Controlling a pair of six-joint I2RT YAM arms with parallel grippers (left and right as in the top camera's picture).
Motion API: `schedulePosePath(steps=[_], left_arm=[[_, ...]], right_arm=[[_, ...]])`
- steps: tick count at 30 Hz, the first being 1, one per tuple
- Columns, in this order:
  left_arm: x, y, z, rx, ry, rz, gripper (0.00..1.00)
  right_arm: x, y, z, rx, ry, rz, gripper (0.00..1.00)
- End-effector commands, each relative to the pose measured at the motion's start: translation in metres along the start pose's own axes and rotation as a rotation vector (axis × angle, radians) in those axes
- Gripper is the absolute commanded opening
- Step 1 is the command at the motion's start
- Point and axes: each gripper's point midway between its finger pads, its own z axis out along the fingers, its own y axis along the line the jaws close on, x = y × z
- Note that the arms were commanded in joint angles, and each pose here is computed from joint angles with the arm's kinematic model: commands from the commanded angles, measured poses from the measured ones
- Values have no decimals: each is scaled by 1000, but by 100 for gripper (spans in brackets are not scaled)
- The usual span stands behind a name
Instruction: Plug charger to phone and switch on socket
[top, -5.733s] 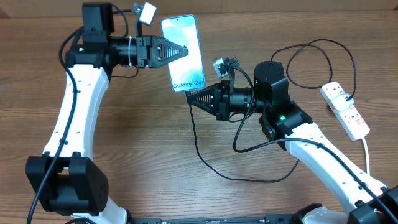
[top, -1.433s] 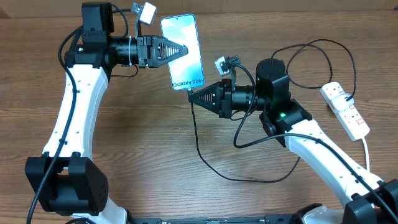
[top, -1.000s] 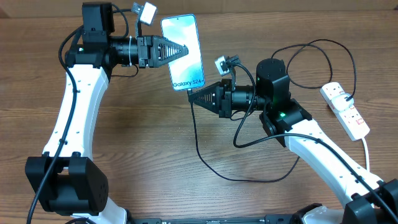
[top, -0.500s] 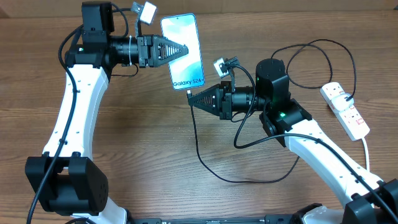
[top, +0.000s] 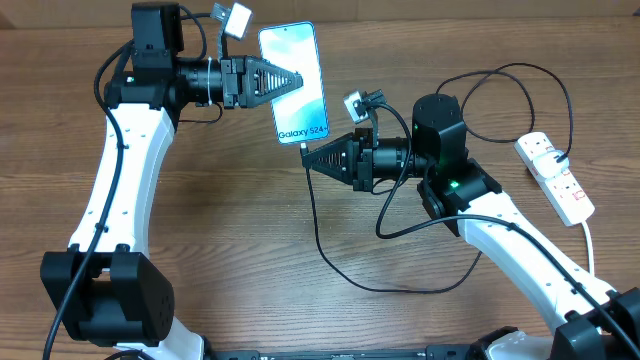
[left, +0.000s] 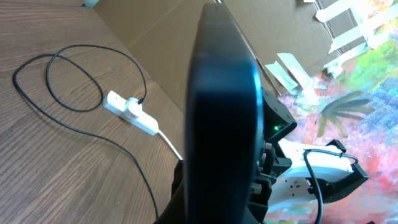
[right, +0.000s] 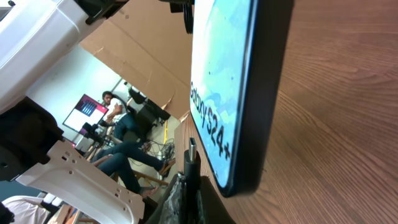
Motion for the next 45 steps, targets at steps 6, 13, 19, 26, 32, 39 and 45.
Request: schedulePosePath(steps=[6,13,19,26,32,39,45], left_arm=[[1,-12,0,51,10,30,4],[1,-12,0,51,10,30,5],[1,-12,0,51,10,30,4],[1,-12,0,51,10,31,4],[1,-12,0,50,10,31,4],[1,-12,0,50,10,31,5],[1,-12,0,51,10,31,4]], right_arm=[[-1,-2,0,11,0,13,4],[-2,-4,-2,19,-4,17,4],[-7,-10,-8,35,-19,21,4],[-6,-9,-8,32,-17,21,4],[-2,-5,-3,20,-3,26,4],[-1,-4,-2,18,-1,25,4],[-2,-5,-2,23,-6,23,4]])
